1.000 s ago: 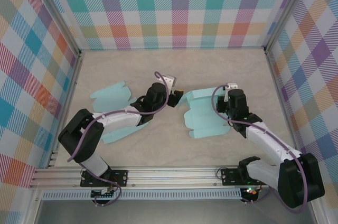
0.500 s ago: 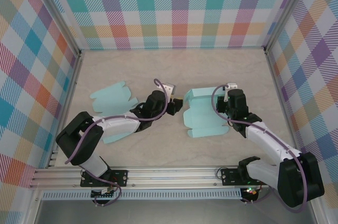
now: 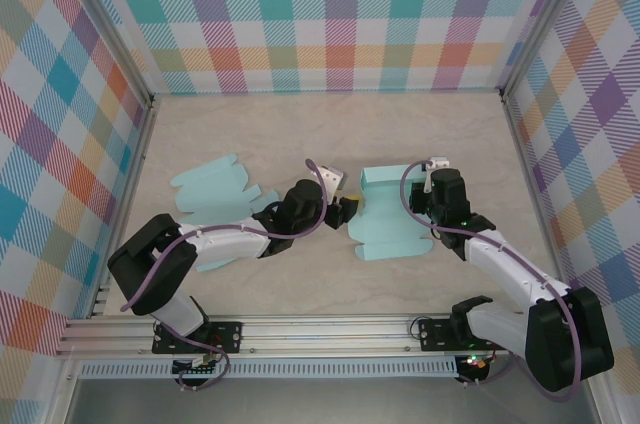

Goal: Fold the paper box

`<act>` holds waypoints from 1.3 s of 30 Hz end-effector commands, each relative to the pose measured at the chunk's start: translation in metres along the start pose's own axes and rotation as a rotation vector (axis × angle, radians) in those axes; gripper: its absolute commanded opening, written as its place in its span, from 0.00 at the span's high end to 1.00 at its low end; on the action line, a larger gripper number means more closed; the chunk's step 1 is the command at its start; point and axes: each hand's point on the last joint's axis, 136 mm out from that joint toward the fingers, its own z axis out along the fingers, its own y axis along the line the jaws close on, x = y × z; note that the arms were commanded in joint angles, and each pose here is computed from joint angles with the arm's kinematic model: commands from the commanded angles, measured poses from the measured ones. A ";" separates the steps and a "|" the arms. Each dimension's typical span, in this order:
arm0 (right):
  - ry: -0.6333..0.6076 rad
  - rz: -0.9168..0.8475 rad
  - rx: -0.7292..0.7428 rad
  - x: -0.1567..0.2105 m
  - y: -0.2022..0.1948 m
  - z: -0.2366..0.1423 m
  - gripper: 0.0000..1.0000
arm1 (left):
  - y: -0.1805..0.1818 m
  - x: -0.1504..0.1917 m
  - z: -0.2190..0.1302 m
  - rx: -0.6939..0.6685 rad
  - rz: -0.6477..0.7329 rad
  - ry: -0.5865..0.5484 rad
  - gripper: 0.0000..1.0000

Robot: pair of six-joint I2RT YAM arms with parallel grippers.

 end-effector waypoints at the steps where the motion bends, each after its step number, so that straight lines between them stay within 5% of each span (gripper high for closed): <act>1: -0.025 0.007 -0.021 -0.009 0.006 0.000 1.00 | -0.021 -0.019 -0.003 0.072 0.070 -0.063 0.43; 11: -0.029 0.006 -0.030 -0.010 0.007 -0.001 1.00 | -0.037 -0.024 0.009 0.121 0.190 -0.056 0.42; 22: -0.030 0.004 -0.043 -0.010 0.009 -0.002 1.00 | -0.026 -0.039 0.023 0.018 0.225 -0.095 0.42; 39: -0.025 -0.002 -0.091 -0.009 0.017 -0.002 1.00 | 0.001 -0.068 0.030 -0.229 0.211 -0.235 0.68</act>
